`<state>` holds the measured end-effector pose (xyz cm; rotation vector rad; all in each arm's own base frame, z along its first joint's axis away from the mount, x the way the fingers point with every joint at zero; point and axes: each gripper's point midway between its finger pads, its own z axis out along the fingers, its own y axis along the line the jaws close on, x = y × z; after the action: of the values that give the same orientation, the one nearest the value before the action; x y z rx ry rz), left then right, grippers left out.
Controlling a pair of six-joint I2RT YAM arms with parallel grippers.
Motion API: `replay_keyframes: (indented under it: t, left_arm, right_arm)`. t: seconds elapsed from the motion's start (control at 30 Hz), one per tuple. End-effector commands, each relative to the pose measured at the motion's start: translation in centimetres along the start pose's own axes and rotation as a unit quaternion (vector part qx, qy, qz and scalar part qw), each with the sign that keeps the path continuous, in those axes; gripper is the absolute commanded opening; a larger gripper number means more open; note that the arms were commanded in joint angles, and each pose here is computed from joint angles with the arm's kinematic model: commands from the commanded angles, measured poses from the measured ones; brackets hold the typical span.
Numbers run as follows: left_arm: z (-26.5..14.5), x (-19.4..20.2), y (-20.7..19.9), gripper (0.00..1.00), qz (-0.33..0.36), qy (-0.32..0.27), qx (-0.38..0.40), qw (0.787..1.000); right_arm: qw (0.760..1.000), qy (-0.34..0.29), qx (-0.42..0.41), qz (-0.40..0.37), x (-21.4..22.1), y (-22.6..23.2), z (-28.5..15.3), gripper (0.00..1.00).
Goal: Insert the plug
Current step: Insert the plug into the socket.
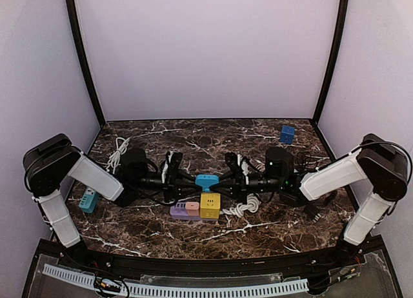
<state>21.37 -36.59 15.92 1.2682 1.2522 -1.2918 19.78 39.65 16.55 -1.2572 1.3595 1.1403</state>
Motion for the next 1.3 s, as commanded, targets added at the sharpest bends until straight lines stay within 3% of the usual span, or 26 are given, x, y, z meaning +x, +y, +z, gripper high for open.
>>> replay_keyframes:
  t: [0.0,0.7,1.27]
  left_arm:
    - [1.3,0.8,-0.8,0.01,-0.032,0.019,0.004,0.999]
    - [2.1,2.7,-0.8,0.01,-0.044,0.06,-0.028,0.997]
    - [1.8,3.0,-0.3,0.01,-0.036,0.072,-0.031,0.996]
  right_arm:
    - [1.0,-0.013,0.003,0.008,-0.7,0.3,-0.4,0.0]
    - [0.998,-0.004,-0.022,0.058,1.1,0.9,0.0,0.0]
    - [0.998,-0.007,-0.018,0.056,2.1,0.6,0.3,0.0]
